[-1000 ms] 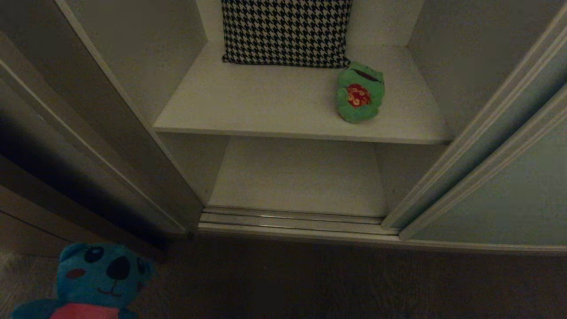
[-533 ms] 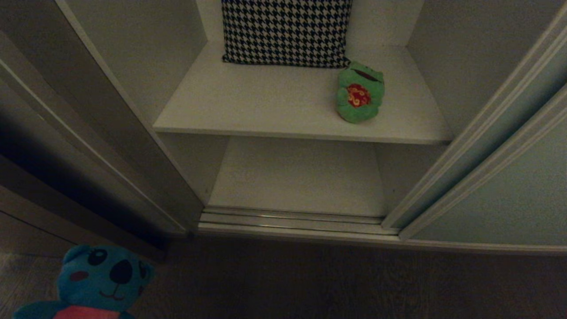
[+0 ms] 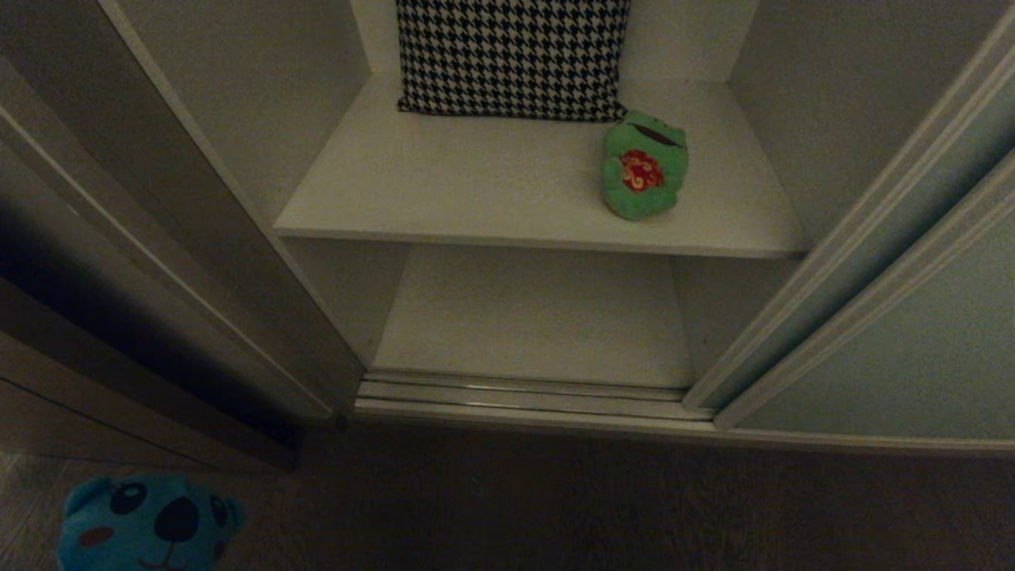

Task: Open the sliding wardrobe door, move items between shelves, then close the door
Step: Place the blue doll on the lower shelf

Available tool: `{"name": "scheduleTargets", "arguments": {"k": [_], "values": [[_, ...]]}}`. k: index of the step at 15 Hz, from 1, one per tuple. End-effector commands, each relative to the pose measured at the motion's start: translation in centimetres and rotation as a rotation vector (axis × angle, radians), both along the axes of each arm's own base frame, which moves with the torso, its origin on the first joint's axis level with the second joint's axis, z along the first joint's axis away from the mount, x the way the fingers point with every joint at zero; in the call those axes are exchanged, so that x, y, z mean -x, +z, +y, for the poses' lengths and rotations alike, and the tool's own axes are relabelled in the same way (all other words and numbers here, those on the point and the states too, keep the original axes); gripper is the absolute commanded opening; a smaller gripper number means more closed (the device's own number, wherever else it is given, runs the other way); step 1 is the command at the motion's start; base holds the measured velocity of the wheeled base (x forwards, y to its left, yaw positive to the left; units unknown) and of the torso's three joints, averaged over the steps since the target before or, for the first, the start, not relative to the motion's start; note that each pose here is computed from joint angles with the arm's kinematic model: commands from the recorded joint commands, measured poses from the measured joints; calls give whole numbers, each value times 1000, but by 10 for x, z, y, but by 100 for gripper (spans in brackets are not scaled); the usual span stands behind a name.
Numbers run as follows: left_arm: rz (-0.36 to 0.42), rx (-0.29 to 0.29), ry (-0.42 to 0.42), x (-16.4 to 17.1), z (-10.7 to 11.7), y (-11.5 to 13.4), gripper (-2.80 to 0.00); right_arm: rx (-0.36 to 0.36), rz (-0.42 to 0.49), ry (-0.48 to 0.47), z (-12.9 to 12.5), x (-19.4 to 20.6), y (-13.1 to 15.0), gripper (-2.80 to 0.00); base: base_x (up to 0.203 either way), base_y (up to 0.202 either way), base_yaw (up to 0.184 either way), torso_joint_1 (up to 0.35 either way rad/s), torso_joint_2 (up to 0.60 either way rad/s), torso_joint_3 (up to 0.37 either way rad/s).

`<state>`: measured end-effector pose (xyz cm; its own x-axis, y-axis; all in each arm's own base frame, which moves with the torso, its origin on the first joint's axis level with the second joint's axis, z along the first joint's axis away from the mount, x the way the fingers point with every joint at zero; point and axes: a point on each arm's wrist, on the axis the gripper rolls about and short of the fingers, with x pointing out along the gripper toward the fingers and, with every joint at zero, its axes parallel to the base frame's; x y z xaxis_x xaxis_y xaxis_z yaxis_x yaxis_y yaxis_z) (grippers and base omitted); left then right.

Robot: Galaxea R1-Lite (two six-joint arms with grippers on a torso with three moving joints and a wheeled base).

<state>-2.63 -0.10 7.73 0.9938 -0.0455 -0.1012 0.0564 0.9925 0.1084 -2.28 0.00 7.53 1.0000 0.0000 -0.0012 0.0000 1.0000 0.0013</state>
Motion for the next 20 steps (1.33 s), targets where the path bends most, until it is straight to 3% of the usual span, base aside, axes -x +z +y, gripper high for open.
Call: {"name": "scheduleTargets", "arguments": {"k": [1,9,20], "values": [[-7,1,3,1,0,-2,-280,0,2,0,0,0,0,-280,0,0,0,0,0,0],[-9,10,8,1,0,-1,-280,0,2,0,0,0,0,-280,0,0,0,1,1,-19],[-3,11,7,1,0,-2,-280,1,2,0,0,0,0,-280,0,0,0,3,2,-188]]}}
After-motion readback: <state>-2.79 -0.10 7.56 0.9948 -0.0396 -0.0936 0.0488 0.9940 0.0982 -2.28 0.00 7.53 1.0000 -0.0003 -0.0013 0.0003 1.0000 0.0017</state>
